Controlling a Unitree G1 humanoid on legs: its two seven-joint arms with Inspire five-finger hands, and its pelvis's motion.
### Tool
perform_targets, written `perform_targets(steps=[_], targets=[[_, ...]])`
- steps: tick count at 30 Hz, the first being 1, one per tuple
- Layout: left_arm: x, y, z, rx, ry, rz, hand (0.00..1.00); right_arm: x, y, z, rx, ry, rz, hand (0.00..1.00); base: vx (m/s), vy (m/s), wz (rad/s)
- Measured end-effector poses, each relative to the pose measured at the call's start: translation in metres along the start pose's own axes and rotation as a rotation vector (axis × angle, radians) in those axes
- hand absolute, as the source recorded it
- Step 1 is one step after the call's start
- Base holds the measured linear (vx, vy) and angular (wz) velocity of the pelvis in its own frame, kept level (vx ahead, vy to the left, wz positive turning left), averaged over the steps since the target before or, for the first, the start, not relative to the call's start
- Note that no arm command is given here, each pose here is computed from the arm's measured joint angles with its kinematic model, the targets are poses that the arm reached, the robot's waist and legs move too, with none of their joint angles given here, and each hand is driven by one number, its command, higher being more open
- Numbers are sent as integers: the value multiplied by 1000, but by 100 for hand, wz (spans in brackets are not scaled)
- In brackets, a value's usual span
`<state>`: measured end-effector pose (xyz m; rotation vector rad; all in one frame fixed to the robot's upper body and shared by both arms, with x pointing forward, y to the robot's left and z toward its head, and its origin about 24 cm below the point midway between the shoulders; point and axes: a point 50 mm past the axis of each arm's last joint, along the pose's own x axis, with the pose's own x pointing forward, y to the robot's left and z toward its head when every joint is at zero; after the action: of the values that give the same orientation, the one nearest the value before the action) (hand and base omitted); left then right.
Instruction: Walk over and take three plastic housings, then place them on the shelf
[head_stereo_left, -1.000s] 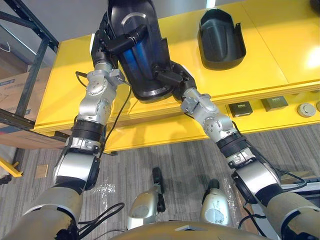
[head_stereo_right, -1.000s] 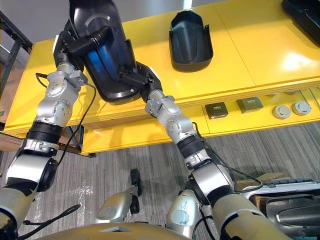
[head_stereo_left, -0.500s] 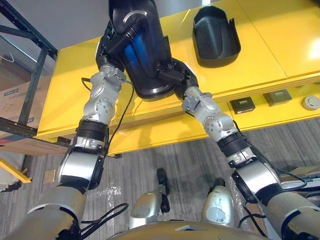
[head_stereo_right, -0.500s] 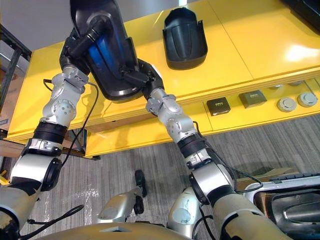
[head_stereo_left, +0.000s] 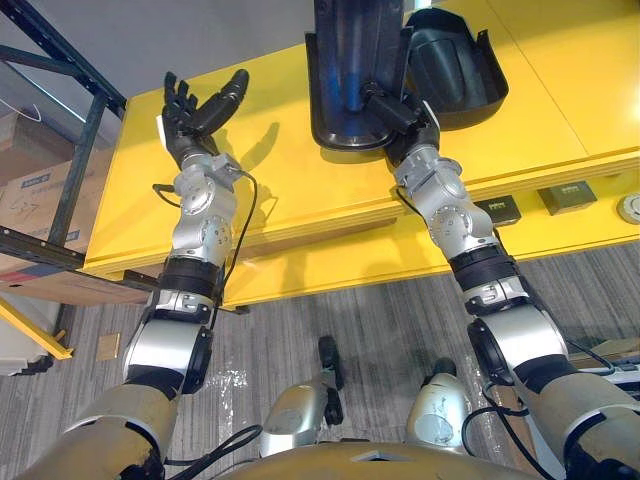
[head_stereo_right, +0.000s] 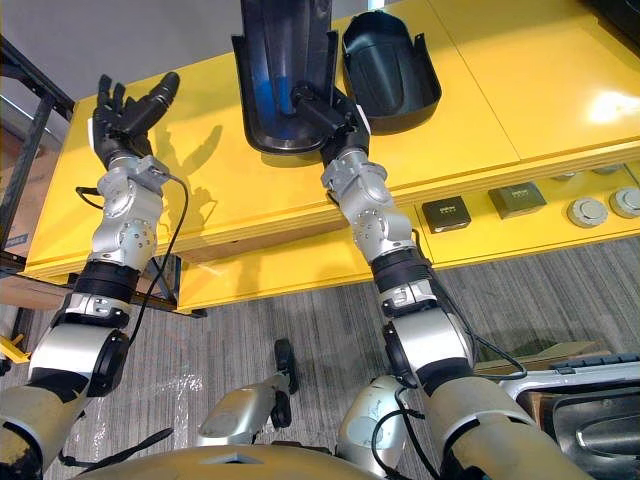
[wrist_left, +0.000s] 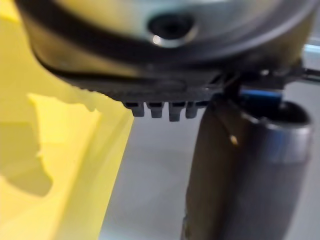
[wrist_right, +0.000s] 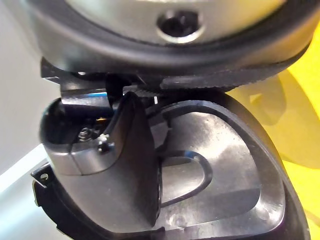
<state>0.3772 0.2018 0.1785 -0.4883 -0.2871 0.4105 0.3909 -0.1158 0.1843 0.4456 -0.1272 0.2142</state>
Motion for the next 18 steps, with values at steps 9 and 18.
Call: perform_targets(steps=[9, 18], targets=[[-3, -8, 24, -91, -105, -7, 100, 5, 6, -3, -32, 75, 39, 0, -6, -10, 1], [-5, -9, 20, -88, -95, -51, 100, 5, -3, 3, -101, 169, 109, 0, -2, -23, 3]])
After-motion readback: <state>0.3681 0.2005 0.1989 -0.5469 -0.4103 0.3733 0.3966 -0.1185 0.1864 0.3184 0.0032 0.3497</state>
